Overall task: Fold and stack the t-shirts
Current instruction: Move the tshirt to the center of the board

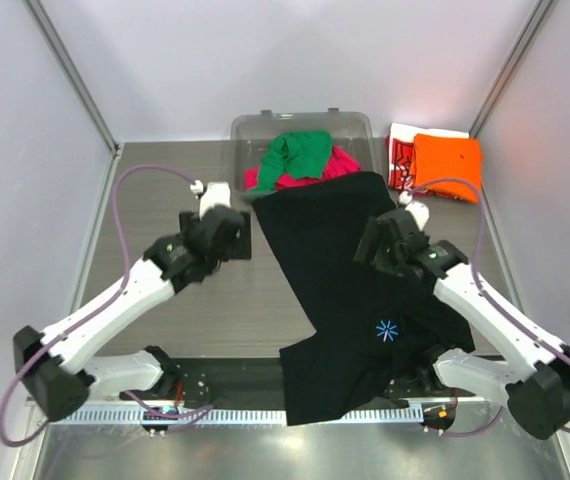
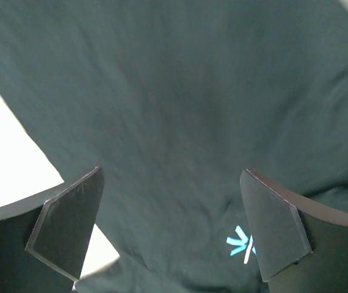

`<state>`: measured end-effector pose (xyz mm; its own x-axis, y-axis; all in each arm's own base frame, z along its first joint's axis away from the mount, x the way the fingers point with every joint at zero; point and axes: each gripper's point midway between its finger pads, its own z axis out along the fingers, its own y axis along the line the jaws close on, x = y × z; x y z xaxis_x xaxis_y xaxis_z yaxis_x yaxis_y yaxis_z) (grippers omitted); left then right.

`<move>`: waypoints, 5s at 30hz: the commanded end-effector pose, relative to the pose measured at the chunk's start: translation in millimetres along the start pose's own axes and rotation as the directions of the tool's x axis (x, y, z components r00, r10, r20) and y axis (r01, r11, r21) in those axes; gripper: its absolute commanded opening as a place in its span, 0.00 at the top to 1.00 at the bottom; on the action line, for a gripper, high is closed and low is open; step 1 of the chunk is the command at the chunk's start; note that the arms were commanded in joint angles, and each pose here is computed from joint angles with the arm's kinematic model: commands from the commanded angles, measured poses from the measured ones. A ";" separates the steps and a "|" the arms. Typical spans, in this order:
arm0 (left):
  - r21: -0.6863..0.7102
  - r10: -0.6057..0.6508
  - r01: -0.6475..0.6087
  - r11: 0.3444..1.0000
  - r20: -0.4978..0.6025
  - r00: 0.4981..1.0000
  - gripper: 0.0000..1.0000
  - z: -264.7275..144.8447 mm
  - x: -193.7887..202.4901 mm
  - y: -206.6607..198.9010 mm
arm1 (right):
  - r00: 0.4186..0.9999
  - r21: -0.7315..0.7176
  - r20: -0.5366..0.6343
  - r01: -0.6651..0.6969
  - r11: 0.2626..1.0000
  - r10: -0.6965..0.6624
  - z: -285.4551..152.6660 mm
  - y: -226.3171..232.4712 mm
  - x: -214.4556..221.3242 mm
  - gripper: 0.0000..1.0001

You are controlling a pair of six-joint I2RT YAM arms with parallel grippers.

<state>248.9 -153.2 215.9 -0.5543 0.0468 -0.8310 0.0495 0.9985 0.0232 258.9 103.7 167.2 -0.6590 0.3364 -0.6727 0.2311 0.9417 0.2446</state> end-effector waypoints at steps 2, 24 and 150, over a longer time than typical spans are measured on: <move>0.121 -0.161 0.167 0.978 -0.059 0.985 0.00 68.7 -54.1 -9.6 | 0.988 -0.147 -0.133 -0.093 0.985 0.074 12.5 29.8 37.0 0.00; -0.159 -0.238 0.193 0.968 -0.352 0.905 1.00 319.7 -62.9 73.7 | 0.976 -0.172 -0.216 -0.045 0.984 0.007 5.6 12.4 83.6 0.00; -0.408 -0.593 0.442 0.799 -0.406 0.696 0.82 170.1 68.0 201.0 | 0.979 -0.042 -0.155 -0.138 0.990 0.130 34.9 -56.2 12.5 0.00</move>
<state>374.5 56.2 61.4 -0.5352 -0.7437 -0.4005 -0.7340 0.6441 -0.2151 261.1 49.4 122.5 -0.7287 0.4463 -0.5195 0.3049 0.8906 0.3374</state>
